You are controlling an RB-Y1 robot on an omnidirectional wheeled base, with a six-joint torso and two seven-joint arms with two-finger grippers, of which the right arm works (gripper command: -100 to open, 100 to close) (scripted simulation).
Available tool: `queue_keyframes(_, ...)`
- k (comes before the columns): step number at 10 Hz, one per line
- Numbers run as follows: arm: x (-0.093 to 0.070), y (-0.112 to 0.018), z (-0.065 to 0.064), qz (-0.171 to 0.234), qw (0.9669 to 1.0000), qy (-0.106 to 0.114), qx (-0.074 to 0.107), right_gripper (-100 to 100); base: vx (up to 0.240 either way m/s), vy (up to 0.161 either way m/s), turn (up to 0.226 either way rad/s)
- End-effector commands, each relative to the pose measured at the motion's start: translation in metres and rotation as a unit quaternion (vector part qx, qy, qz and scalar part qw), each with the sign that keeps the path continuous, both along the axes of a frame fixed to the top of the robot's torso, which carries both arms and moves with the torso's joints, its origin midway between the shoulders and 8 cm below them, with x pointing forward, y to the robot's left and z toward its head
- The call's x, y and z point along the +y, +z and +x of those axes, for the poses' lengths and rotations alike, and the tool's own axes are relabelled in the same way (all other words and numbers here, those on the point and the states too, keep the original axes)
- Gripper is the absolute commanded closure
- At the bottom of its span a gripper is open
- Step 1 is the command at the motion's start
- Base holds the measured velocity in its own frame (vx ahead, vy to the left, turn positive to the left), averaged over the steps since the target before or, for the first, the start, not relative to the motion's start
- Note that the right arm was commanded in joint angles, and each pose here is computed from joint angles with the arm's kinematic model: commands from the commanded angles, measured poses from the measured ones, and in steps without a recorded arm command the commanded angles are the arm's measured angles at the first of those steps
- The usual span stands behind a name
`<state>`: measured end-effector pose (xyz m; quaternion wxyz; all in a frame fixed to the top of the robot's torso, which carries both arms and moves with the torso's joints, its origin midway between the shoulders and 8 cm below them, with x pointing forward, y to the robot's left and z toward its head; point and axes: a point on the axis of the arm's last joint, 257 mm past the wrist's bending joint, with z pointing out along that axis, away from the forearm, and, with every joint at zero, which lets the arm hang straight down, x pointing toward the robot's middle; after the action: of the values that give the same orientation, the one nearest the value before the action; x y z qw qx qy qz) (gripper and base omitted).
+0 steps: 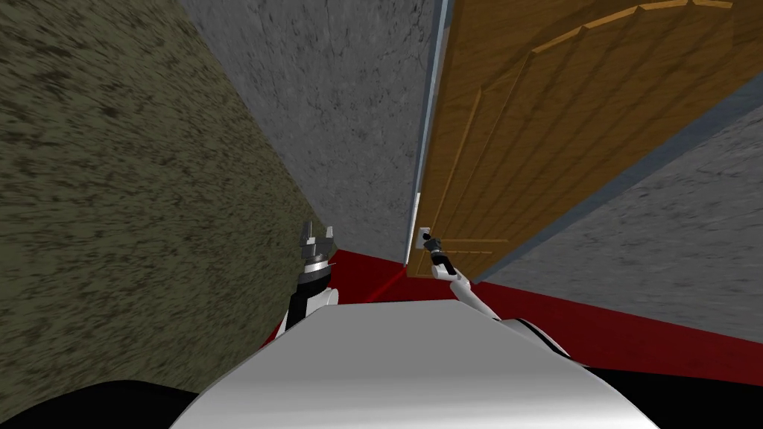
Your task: Pull the door open
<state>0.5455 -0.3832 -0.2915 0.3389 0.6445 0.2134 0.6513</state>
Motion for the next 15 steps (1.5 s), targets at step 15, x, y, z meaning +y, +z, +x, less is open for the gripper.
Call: queue_keyframes(15,0.050,-0.004,0.012,0.239,0.9709,0.014,-0.015,-100,-0.068,-0.029,0.005)
